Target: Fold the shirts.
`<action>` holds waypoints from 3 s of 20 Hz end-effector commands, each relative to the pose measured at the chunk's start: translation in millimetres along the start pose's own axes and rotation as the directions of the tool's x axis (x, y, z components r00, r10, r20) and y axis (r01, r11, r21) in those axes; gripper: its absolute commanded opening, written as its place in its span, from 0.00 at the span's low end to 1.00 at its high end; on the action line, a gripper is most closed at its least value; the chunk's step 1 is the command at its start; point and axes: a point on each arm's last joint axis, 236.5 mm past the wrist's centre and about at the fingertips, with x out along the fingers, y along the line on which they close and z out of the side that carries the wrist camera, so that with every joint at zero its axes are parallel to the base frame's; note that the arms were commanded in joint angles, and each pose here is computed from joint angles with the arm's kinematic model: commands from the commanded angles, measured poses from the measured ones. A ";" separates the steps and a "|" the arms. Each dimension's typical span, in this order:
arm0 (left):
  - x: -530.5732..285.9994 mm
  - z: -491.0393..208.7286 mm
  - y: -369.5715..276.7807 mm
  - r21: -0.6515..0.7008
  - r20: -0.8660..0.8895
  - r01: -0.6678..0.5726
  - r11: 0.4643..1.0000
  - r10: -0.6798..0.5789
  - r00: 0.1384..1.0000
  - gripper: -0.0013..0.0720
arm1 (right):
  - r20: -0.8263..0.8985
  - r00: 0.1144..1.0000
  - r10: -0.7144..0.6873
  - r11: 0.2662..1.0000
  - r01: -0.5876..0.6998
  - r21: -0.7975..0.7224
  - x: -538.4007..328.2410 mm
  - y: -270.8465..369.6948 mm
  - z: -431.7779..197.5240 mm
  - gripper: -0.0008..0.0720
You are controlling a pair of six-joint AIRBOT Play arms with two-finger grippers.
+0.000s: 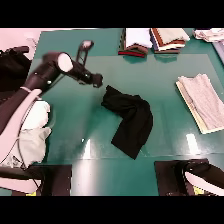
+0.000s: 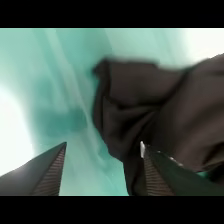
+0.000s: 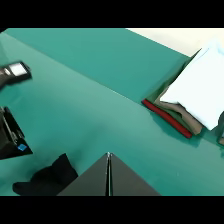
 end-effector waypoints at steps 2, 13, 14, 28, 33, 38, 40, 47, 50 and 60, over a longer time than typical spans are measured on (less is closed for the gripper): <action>83.8 -52.9 -9.7 -0.198 -0.184 0.148 0.969 -0.185 0.965 0.78 | -0.076 0.997 0.014 1.000 -0.014 0.008 11.4 0.9 -17.2 0.04; 62.2 -3.1 10.0 -0.145 -0.088 0.154 0.977 -0.168 0.982 0.07 | -0.228 0.973 0.024 0.998 -0.011 0.059 22.4 -4.6 -54.1 0.04; 42.7 14.7 19.1 -0.114 -0.033 0.128 0.985 -0.132 0.991 0.07 | -0.274 0.962 0.019 0.996 0.005 0.085 22.7 -10.0 -69.1 0.04; -67.4 56.3 51.4 0.019 0.148 -0.047 0.999 0.044 0.988 0.07 | -0.627 0.626 0.464 0.728 0.134 0.672 134.7 79.8 -418.6 0.62; -66.9 53.6 51.4 0.019 0.137 -0.047 0.999 0.044 0.990 0.07 | -0.645 0.606 0.466 0.761 0.098 0.642 181.9 108.5 -428.4 0.60; -67.1 53.9 51.4 0.019 0.138 -0.047 0.999 0.044 0.989 0.07 | -0.639 0.610 0.469 0.772 0.068 0.632 204.4 114.0 -416.7 0.40; -67.0 53.6 51.5 0.019 0.137 -0.047 0.999 0.044 0.990 0.07 | -0.644 0.608 0.465 0.778 0.067 0.625 204.3 112.8 -418.2 0.19; -161.0 82.9 69.2 0.096 0.332 -0.261 0.961 0.216 0.918 0.07 | -0.587 0.744 0.319 0.872 0.012 0.490 169.2 47.3 -341.9 0.04; -260.7 91.9 50.6 0.102 0.510 -0.326 0.940 0.232 0.828 0.07 | -0.496 0.853 0.163 0.921 0.048 0.386 116.5 -11.8 -256.7 0.04; -521.0 20.7 -28.3 0.055 0.898 -0.281 0.958 0.075 0.433 0.07 | -0.055 0.983 -0.173 0.948 0.182 0.262 -75.6 -57.8 -70.4 0.04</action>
